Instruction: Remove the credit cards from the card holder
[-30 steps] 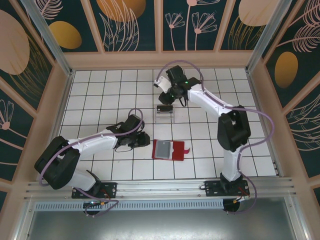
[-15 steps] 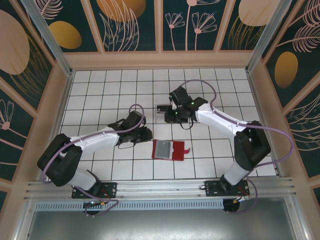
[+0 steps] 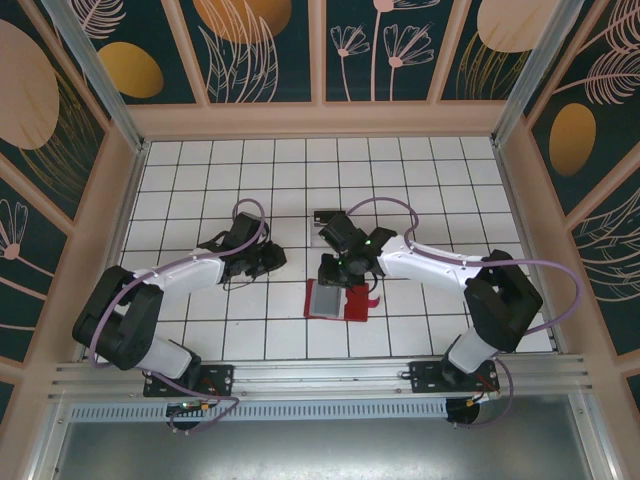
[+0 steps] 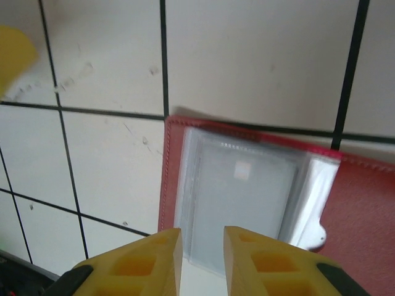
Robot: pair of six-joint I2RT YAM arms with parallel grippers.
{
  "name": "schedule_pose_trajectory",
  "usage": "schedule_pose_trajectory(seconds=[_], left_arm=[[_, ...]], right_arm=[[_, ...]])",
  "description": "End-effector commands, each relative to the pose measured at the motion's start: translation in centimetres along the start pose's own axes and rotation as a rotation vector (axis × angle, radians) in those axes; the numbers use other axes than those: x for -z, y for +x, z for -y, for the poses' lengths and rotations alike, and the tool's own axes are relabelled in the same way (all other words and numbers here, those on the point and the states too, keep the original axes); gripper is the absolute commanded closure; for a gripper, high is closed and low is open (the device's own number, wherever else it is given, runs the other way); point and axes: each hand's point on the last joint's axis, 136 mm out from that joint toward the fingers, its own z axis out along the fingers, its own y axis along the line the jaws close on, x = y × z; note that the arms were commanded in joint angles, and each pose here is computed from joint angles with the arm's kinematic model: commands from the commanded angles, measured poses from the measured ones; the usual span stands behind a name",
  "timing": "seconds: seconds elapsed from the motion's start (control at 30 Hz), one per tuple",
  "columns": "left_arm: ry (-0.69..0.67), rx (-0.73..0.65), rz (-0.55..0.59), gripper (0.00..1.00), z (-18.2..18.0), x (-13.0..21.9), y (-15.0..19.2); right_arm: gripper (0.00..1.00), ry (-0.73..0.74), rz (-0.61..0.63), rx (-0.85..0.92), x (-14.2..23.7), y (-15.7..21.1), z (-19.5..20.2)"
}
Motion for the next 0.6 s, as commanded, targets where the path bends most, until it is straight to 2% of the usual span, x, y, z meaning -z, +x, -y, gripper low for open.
schedule_pose_trajectory(seconds=[0.0, 0.33, 0.57], left_arm=[[0.019, 0.009, 0.018, 0.74, -0.4, 0.8, -0.4], [0.038, 0.03, 0.014, 0.73, -0.8, 1.0, 0.1], [0.033, 0.026, 0.006, 0.74, -1.0, 1.0, 0.3]], right_arm=[[0.74, -0.075, -0.024, -0.021, -1.0, 0.6, -1.5], [0.73, -0.092, -0.108, 0.002, -3.9, 2.1, -2.5], [0.72, -0.055, -0.143, -0.002, -5.0, 3.3, -1.3]])
